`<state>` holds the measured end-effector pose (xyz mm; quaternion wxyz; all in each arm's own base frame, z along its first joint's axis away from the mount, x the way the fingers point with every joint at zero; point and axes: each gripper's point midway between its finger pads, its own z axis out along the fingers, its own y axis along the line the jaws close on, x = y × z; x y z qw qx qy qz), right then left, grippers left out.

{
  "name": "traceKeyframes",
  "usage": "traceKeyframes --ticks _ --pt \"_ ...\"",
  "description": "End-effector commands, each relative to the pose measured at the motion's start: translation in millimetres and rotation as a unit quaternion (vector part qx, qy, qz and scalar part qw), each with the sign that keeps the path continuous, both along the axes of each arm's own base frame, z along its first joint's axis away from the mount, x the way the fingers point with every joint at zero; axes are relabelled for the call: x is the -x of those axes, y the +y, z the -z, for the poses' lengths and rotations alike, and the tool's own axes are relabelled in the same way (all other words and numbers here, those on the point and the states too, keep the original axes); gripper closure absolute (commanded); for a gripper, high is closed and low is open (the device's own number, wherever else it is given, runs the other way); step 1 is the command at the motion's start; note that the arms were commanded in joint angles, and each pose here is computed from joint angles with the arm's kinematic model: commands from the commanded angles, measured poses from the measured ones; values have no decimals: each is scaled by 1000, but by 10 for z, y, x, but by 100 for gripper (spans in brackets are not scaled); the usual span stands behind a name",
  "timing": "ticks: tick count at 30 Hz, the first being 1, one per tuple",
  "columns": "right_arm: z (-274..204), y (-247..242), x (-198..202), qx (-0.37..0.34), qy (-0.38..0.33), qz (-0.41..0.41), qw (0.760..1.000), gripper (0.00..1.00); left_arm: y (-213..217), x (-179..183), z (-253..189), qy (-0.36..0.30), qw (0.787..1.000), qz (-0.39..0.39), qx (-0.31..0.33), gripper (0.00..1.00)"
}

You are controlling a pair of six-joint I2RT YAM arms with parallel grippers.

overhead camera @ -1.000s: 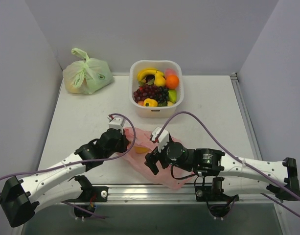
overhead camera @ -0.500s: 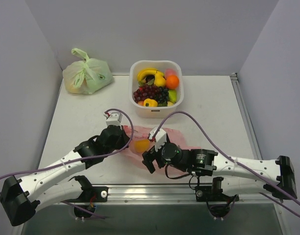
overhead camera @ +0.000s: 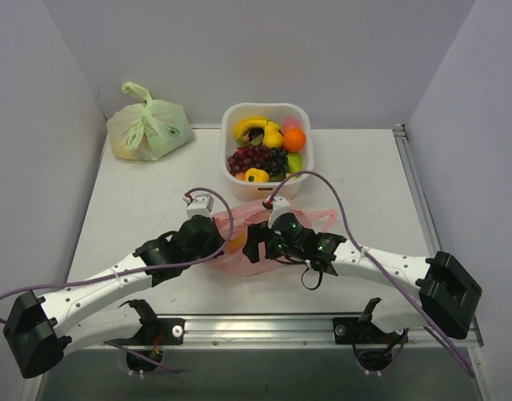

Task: Untie the knot of the plastic bag and take out the fruit

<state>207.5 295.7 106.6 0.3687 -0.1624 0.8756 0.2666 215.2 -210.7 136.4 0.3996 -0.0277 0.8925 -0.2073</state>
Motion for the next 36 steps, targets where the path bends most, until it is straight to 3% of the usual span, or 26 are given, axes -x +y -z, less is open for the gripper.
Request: traceKeyframes --ticks 1,9,13,20,22,25,36 --pt "-327 427 -31 -88 -2 -41 995 17 -59 40 93 14 1000 10 -13 100" --pt "-647 442 -23 -174 -12 -41 984 15 7 39 178 12 998 4 -58 100" --pt "-618 322 -125 -155 -22 -8 988 16 22 47 143 6 997 0 -72 100" --pt "-139 268 -59 -141 -3 -11 990 21 71 -65 -399 -62 995 -38 -70 100" --pt "-117 251 -53 -155 -16 -11 988 21 -72 -64 -746 -92 994 -33 -48 100" --pt "-3 113 -20 -148 -25 -1 989 20 -320 -5 -1049 -136 989 0 -65 100" --pt "32 -153 -153 -84 -56 48 994 4 -287 263 -195 -27 997 14 -77 100"
